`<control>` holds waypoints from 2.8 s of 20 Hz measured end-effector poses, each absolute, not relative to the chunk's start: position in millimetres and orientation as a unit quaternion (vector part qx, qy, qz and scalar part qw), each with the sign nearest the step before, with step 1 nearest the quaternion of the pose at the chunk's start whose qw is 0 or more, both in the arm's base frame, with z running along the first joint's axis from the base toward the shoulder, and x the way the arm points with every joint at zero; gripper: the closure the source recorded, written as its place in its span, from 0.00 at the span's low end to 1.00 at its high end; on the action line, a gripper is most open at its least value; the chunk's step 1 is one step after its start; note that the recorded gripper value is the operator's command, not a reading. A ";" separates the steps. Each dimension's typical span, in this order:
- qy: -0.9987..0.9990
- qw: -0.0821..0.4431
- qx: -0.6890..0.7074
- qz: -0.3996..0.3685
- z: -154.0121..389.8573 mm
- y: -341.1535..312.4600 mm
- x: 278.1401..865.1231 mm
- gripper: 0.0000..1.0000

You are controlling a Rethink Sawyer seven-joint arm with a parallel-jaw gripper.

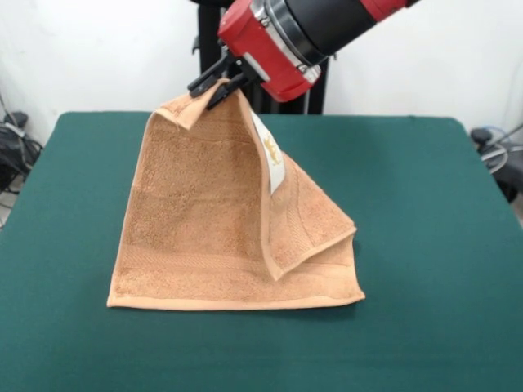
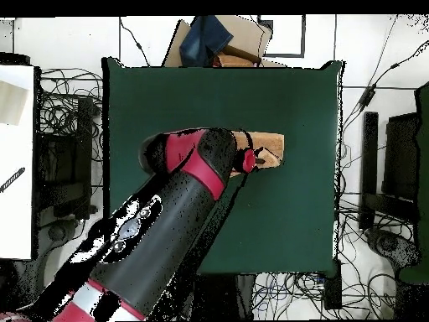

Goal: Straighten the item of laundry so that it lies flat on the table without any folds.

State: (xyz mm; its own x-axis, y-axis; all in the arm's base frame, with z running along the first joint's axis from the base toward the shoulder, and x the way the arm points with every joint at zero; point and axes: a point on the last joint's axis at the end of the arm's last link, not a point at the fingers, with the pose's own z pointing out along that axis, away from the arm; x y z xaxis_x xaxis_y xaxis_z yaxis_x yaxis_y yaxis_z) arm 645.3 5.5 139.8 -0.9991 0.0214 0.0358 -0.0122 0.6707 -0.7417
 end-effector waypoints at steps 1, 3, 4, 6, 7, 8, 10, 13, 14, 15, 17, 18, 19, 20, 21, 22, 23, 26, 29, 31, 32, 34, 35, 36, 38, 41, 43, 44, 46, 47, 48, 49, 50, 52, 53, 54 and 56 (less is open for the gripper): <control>-0.914 0.020 -0.002 0.405 139.3 5.1 644.7 1.00; -0.914 0.019 -0.002 0.405 138.5 4.4 643.8 1.00; -0.914 0.019 -0.002 0.404 137.7 3.8 642.8 1.00; -0.915 0.018 -0.003 0.403 135.9 2.6 640.5 1.00; -0.915 0.017 -0.004 0.403 135.4 2.3 639.9 1.00; -0.915 0.017 -0.004 0.402 135.1 2.1 639.5 1.00; -0.916 0.016 -0.005 0.400 133.1 0.8 636.9 1.00; -0.917 0.016 -0.007 0.399 131.2 -0.4 634.0 1.00; -0.918 0.016 -0.009 0.397 129.4 -1.6 631.3 1.00; -0.918 0.016 -0.009 0.397 129.0 -1.9 630.6 1.00; -0.918 0.015 -0.010 0.396 128.2 -2.3 629.8 1.00; -0.918 0.014 -0.010 0.395 127.8 -2.6 629.4 1.00; -0.919 0.012 -0.010 0.394 126.6 -3.3 628.3 1.00; -0.919 0.010 -0.010 0.394 125.7 -4.0 627.2 1.00; -0.919 0.008 -0.009 0.393 124.7 -4.9 626.1 1.00; -0.920 0.006 -0.009 0.392 123.6 -5.8 624.9 1.00; -0.920 0.005 -0.009 0.392 123.0 -6.3 624.3 1.00; -0.921 -0.001 -0.008 0.390 119.6 -9.2 619.7 1.00; -0.922 -0.006 -0.008 0.388 115.7 -12.5 614.1 1.00; -0.922 -0.008 -0.008 0.387 114.3 -13.7 611.9 1.00; -0.922 -0.010 -0.009 0.386 112.5 -15.0 609.3 1.00; -0.923 -0.011 -0.010 0.385 111.7 -15.6 607.8 1.00; -0.923 -0.010 -0.012 0.384 110.6 -16.5 605.4 1.00; -0.923 -0.010 -0.013 0.384 110.0 -17.2 603.6 1.00; -0.923 -0.006 -0.015 0.383 108.1 -19.3 597.8 1.00; -0.923 -0.004 -0.018 0.384 107.9 -22.2 592.4 1.00; -0.923 -0.003 -0.019 0.385 108.5 -25.0 588.4 1.00; -0.922 -0.004 -0.020 0.386 108.7 -26.0 586.9 1.00; -0.922 -0.004 -0.020 0.386 108.6 -28.1 583.1 1.00; -0.922 -0.004 -0.021 0.386 108.3 -29.1 580.9 1.00; -0.922 -0.004 -0.021 0.386 107.8 -30.4 578.4 1.00; -0.922 -0.005 -0.021 0.386 107.2 -31.8 575.3 1.00; -0.922 -0.005 -0.021 0.386 106.9 -32.3 574.1 1.00; -0.923 -0.005 -0.022 0.385 106.1 -34.5 568.4 1.00; -0.923 -0.006 -0.023 0.385 106.0 -35.2 566.4 1.00; -0.923 -0.006 -0.024 0.385 106.3 -35.8 564.8 1.00; -0.923 -0.007 -0.026 0.383 107.0 -37.8 559.0 1.00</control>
State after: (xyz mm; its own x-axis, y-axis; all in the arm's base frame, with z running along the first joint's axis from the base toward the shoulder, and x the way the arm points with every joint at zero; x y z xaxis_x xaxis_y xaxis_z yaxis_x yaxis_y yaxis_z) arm 559.0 -37.8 107.0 -0.9986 0.0421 -0.0335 0.0535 0.7049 -0.7073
